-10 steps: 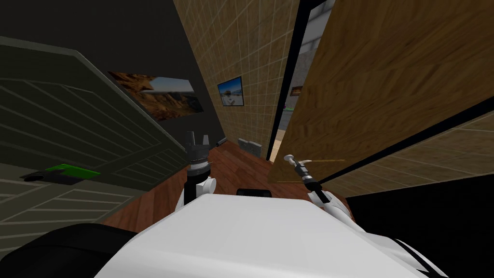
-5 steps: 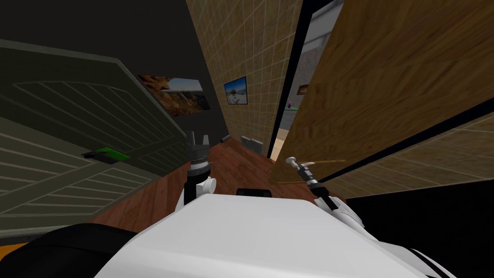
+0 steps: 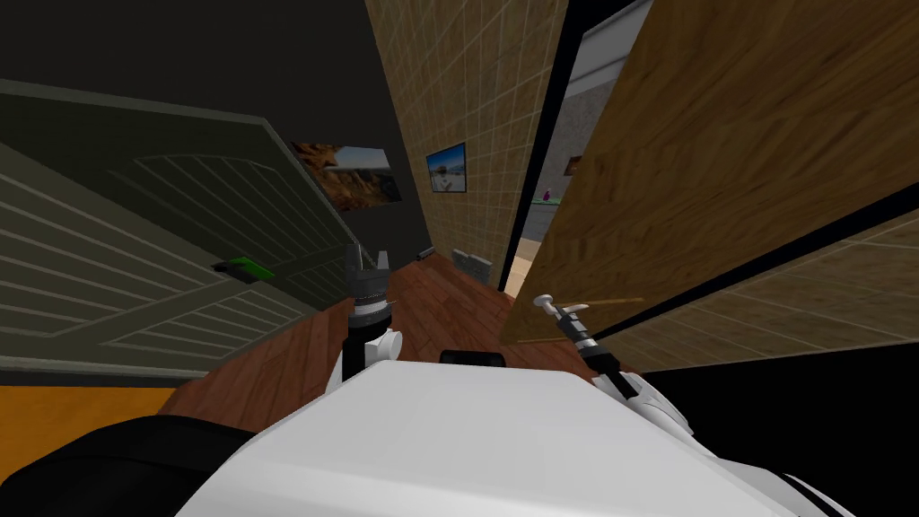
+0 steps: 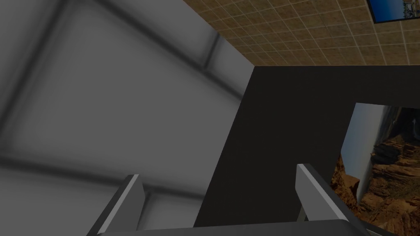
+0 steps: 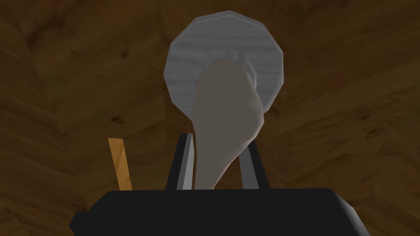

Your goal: Pull the door open

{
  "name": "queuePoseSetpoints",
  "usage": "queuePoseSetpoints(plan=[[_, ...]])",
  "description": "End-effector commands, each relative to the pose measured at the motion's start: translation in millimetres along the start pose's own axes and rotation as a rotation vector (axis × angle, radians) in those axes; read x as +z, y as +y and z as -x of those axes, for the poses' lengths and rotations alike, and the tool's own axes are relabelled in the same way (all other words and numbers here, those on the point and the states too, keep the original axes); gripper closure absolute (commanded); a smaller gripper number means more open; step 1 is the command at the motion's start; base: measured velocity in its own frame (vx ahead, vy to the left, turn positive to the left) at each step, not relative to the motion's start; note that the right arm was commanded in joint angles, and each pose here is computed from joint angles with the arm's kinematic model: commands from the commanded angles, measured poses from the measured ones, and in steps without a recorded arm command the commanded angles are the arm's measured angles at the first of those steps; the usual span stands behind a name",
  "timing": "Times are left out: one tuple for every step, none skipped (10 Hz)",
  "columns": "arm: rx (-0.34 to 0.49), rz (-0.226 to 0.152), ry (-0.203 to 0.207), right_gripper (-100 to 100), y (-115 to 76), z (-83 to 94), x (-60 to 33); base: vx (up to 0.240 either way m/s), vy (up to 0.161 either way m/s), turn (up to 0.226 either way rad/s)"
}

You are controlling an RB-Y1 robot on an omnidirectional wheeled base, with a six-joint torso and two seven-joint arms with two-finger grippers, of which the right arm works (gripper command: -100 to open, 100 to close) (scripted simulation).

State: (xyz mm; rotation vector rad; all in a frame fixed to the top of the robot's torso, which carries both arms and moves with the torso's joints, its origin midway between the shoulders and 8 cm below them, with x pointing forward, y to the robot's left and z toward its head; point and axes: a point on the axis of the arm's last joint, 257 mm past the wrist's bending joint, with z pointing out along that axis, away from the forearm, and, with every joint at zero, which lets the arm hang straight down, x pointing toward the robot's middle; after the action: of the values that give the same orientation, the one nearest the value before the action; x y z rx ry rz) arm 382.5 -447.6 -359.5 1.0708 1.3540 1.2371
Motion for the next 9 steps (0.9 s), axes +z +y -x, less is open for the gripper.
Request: queuePoseSetpoints(plan=[[-0.004, 0.004, 0.009, 100, 1.6, 1.4, -6.9, -0.205, -0.108, 0.19], [-0.005, 0.006, 0.014, 100, 1.9, 2.1, -11.1, -0.218, -0.112, 0.196], [-0.005, 0.007, 0.019, 100, 2.3, 2.9, -15.4, -0.194, -0.092, 0.178], [-0.006, 0.008, 0.024, 100, 2.8, 3.6, -19.5, -0.179, -0.078, 0.158], [-0.006, 0.009, 0.027, 100, 3.0, 3.9, -21.5, -0.176, -0.066, 0.099], [-0.007, 0.01, 0.031, 100, 3.4, 4.5, -25.1, -0.175, -0.089, 0.113], [-0.007, 0.011, 0.035, 100, 3.7, 4.9, -28.0, -0.162, -0.089, 0.128], [-0.008, 0.012, 0.039, 100, 4.1, 5.4, -31.0, -0.167, -0.062, 0.123], [-0.001, 0.006, 0.041, 100, 1.1, 1.4, -28.9, -0.074, -0.023, 0.03]])
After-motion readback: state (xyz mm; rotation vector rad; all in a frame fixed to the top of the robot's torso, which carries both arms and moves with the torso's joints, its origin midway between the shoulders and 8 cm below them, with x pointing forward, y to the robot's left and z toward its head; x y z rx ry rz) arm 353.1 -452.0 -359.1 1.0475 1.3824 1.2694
